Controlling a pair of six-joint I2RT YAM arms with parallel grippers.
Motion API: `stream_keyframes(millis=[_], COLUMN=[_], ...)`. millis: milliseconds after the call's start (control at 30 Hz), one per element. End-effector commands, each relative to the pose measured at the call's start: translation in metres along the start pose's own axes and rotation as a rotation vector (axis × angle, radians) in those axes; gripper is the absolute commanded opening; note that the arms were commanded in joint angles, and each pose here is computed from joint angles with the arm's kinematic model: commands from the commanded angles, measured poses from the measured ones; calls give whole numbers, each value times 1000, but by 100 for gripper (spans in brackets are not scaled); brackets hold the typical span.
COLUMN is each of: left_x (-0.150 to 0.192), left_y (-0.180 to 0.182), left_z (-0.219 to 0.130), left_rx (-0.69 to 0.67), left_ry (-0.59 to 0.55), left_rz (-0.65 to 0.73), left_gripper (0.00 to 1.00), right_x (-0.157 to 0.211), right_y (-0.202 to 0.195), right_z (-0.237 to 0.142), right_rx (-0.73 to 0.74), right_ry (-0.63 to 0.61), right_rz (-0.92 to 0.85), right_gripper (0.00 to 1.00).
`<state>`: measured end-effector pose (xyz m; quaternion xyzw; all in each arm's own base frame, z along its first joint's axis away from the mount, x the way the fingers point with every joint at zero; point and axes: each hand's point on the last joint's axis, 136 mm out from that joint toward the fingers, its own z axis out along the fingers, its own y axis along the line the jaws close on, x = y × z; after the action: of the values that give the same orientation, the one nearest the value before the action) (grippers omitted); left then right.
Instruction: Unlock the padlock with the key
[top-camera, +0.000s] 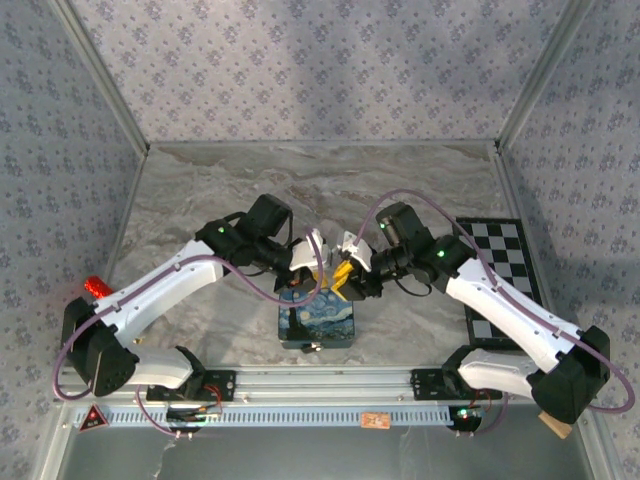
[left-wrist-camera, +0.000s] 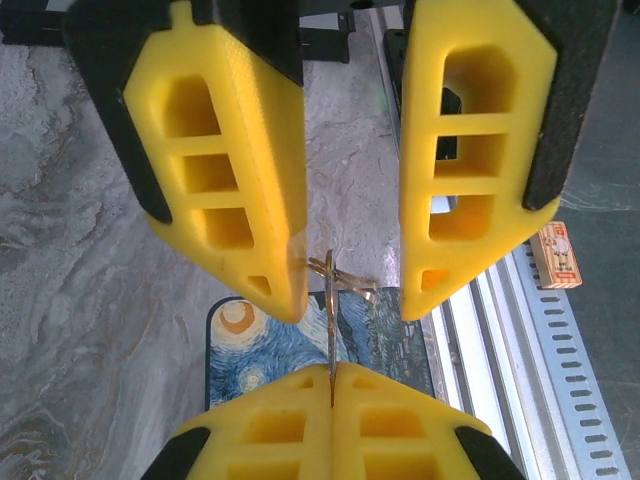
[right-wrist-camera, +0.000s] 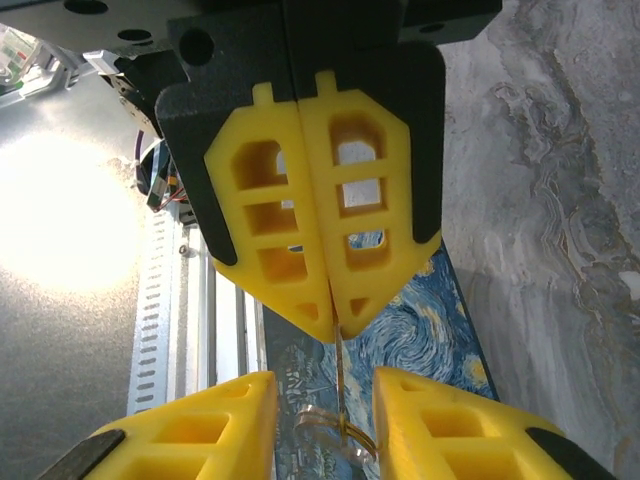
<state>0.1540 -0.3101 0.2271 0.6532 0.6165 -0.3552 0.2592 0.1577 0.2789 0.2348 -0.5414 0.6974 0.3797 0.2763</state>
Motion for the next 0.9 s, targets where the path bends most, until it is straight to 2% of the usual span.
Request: stream_keyframes(millis=[0, 300, 567, 800, 867], left_x=[-3, -3, -4, -6, -6], left_y=[-7, -11, -14, -12, -11], left_z=[-4, -5, -6, -7, -7], left_rx=[6, 14, 16, 1, -7], left_ry=[-14, -19, -25, -34, -38], left_rz=[33, 41, 52, 63, 65], left_gripper=[0, 0, 0, 0, 1], right_x=[-1, -3, -4, -4, -4], right_y=[5, 9, 13, 17, 17], right_z=[-7, -7, -6, -4, -3], right_rx=[-1, -24, -47, -66, -67], right_ry=[-5, -12, -15, -10, -7], right_rz=[-10, -11, -14, -17, -17], right_gripper=[36, 26, 10, 0, 0])
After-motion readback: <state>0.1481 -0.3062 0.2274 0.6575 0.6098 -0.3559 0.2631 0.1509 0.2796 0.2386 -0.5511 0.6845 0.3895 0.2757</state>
